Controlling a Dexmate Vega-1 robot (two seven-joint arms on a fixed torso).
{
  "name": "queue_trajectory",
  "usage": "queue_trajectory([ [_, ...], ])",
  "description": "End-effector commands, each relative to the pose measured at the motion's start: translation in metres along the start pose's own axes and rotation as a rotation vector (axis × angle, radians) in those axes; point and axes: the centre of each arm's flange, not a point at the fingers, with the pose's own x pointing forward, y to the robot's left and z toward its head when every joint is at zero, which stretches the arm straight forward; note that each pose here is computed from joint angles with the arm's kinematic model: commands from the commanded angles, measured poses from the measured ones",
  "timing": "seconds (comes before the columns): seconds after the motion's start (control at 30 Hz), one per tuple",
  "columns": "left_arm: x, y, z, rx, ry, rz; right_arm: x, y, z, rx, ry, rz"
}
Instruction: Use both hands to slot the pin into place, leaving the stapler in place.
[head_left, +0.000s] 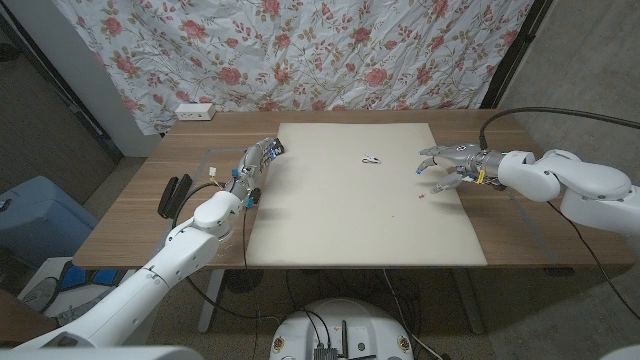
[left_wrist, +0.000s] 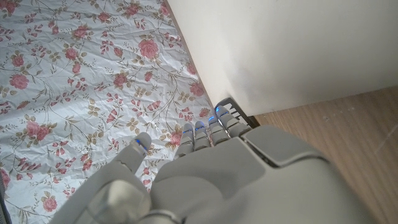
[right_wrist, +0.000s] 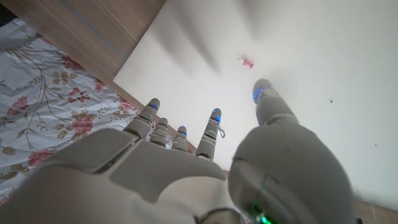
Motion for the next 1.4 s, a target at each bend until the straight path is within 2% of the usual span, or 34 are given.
queue_trajectory([
  [0.03, 0.0, 0.004, -0.001, 0.002, 0.002, 0.009, 0.01, 0.007, 0.007, -0.069, 0.03, 0.032],
  [0.47, 0.003, 0.004, -0.006, -0.007, 0.017, 0.014, 0.019, 0.015, 0.009, -0.093, 0.049, 0.046],
  [0.73, 0.005, 0.007, -0.006, 0.0, 0.029, 0.023, 0.023, 0.018, 0.012, -0.123, 0.034, 0.036],
  [0.87, 0.006, 0.006, -0.009, -0.008, 0.027, 0.019, 0.025, 0.021, 0.013, -0.132, 0.014, 0.033],
  [1.4, 0.006, 0.003, -0.013, -0.024, 0.038, 0.023, 0.03, 0.029, 0.015, -0.16, -0.003, 0.027],
])
